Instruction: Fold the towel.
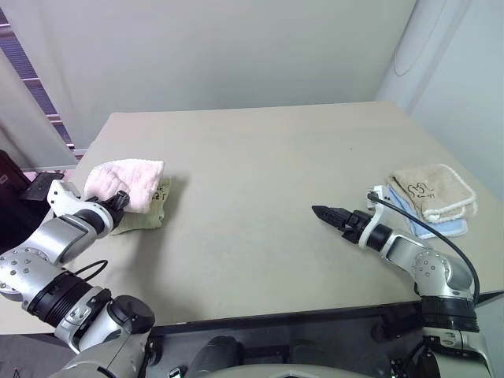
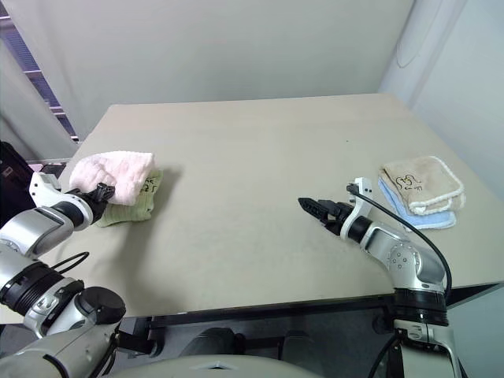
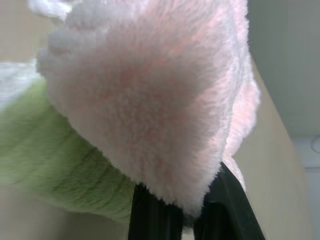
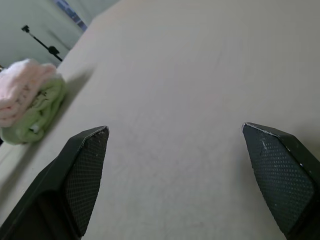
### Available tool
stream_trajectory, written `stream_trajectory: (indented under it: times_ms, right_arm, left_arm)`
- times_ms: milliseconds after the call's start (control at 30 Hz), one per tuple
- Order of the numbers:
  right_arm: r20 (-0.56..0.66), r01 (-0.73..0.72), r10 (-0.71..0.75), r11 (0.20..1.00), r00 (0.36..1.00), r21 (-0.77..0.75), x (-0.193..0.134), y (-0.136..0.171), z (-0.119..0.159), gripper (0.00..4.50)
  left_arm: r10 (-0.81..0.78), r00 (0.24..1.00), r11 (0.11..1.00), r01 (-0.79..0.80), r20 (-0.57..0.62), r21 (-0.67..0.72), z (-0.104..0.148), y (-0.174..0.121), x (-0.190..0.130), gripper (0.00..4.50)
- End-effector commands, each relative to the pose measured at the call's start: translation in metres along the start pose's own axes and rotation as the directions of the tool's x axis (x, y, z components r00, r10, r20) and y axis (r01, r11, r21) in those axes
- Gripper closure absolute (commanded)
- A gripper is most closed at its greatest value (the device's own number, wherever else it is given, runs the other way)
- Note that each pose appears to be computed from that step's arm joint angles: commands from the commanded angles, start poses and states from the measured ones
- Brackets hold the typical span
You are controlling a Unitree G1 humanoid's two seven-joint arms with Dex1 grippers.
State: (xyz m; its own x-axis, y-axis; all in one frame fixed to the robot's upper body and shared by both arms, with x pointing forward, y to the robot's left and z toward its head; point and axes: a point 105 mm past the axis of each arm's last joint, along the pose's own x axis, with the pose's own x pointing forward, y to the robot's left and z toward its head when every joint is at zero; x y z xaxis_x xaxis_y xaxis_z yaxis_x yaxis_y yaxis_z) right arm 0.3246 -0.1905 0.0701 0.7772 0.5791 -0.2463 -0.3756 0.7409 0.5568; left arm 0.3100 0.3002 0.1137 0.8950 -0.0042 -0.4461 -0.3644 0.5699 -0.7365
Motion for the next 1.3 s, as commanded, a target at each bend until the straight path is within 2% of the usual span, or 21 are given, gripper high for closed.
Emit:
stream_trajectory:
  times_ms: [33, 167, 267, 367, 500, 600, 667, 733, 800, 867, 933, 1000, 1067, 1167, 1300]
  right_arm:
    - [0.033, -0.037, 0.039, 0.998, 0.999, -0.044, 0.005, 0.009, 0.013, 0.0]
    - [0.028, -0.04, 0.042, 0.998, 0.999, -0.049, 0.006, 0.009, 0.014, 0.0]
    - [0.014, -0.081, 0.082, 0.995, 0.997, -0.055, 0.004, 0.016, 0.013, 0.0]
    - [-0.003, -0.125, 0.125, 0.989, 0.992, -0.08, 0.0, 0.023, 0.012, 0.0]
    - [-0.01, -0.164, 0.164, 0.981, 0.986, -0.104, -0.005, 0.029, 0.015, 0.0]
    - [-0.004, -0.197, 0.199, 0.97, 0.98, -0.143, -0.011, 0.036, 0.021, 0.0]
    - [0.027, -0.209, 0.218, 0.96, 0.976, -0.188, -0.015, 0.041, 0.028, 0.0]
    - [0.049, -0.203, 0.222, 0.947, 0.974, -0.25, -0.019, 0.045, 0.032, 0.0]
    - [0.067, -0.195, 0.228, 0.927, 0.971, -0.321, -0.023, 0.048, 0.033, 0.0]
    - [0.099, -0.176, 0.232, 0.901, 0.968, -0.396, -0.026, 0.05, 0.035, 0.0]
    - [0.132, -0.162, 0.248, 0.873, 0.96, -0.461, -0.029, 0.054, 0.039, 0.0]
    - [0.112, -0.197, 0.286, 0.848, 0.952, -0.491, -0.033, 0.06, 0.036, 0.0]
    - [0.116, -0.213, 0.309, 0.839, 0.944, -0.5, -0.036, 0.063, 0.036, 0.0]
    - [0.114, -0.24, 0.341, 0.828, 0.933, -0.507, -0.04, 0.068, 0.036, 0.0]
    - [0.087, -0.29, 0.382, 0.814, 0.92, -0.503, -0.046, 0.072, 0.031, 0.0]
  left_arm:
    - [-0.029, 0.999, 1.0, 0.029, 0.037, 0.008, 0.01, -0.004, -0.006, 2.58]
    - [-0.051, 0.999, 0.999, 0.051, 0.02, 0.016, 0.006, -0.006, -0.006, 1.1]
    - [-0.05, 0.998, 0.998, 0.051, -0.033, 0.023, 0.002, 0.007, -0.011, 0.05]
    - [-0.053, 0.993, 0.998, 0.057, -0.107, 0.036, -0.002, 0.022, -0.019, 0.05]
    - [-0.075, 0.959, 0.987, 0.111, -0.272, 0.118, -0.015, 0.034, -0.027, 0.05]
    - [-0.09, 0.929, 0.96, 0.177, -0.36, 0.215, -0.019, 0.036, -0.036, 0.05]
    - [-0.174, 0.919, 0.919, 0.28, -0.355, 0.276, -0.012, 0.023, -0.038, 0.05]
    - [-0.319, 0.867, 0.804, 0.461, -0.384, 0.376, -0.01, -0.001, -0.047, 0.05]
    - [-0.351, 0.803, 0.692, 0.569, -0.482, 0.444, -0.021, -0.01, -0.053, 0.05]
    - [-0.509, 0.688, 0.481, 0.725, -0.517, 0.493, -0.026, -0.034, -0.058, 0.05]
    - [-0.542, 0.582, 0.272, 0.804, -0.606, 0.529, -0.041, -0.042, -0.058, 0.05]
    - [-0.604, 0.473, 0.118, 0.849, -0.641, 0.515, -0.049, -0.056, -0.057, 0.05]
    - [-0.667, 0.412, 0.043, 0.853, -0.621, 0.521, -0.048, -0.072, -0.053, 0.05]
    - [-0.684, 0.319, -0.103, 0.848, -0.656, 0.52, -0.056, -0.085, -0.047, 0.05]
    - [-0.666, 0.226, -0.195, 0.868, -0.711, 0.458, -0.071, -0.088, -0.045, 0.05]
